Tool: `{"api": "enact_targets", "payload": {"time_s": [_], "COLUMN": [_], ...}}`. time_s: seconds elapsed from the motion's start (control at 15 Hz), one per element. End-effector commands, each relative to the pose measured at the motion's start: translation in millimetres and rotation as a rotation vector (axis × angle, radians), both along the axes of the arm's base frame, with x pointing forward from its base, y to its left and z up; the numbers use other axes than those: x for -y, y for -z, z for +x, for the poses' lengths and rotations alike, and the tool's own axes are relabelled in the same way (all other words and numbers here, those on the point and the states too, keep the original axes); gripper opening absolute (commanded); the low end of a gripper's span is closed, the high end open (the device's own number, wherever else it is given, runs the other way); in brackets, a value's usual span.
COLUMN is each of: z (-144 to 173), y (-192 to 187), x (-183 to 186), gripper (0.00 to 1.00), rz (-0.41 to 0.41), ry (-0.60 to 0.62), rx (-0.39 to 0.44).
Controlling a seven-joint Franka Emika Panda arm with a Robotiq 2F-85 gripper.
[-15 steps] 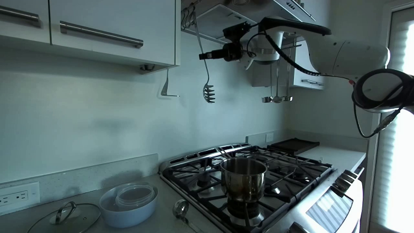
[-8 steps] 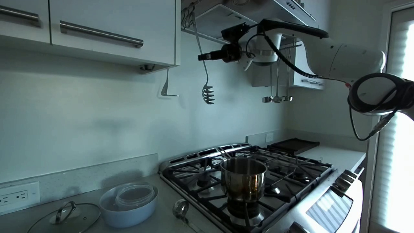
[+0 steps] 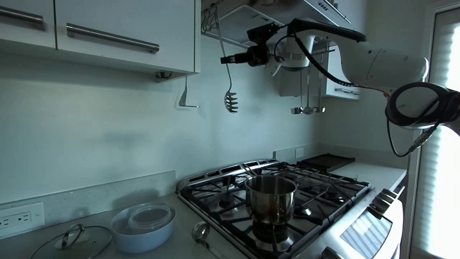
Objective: Remove the silver ladle from the pot and hang it above the stove
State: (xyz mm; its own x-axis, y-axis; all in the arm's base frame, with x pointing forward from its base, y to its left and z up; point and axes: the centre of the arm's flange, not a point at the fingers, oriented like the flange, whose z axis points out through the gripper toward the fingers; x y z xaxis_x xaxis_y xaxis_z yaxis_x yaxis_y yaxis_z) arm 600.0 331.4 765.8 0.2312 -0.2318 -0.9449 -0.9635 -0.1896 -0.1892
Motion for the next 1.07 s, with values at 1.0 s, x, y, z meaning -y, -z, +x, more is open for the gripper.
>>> {"api": "enact_targets", "payload": {"time_s": [1.0], "z": [23], "y": [-19], "x": [-7], "gripper": [0.03], "rz": [-0.062], "ry": [0.017], "rx": [0.028]}}
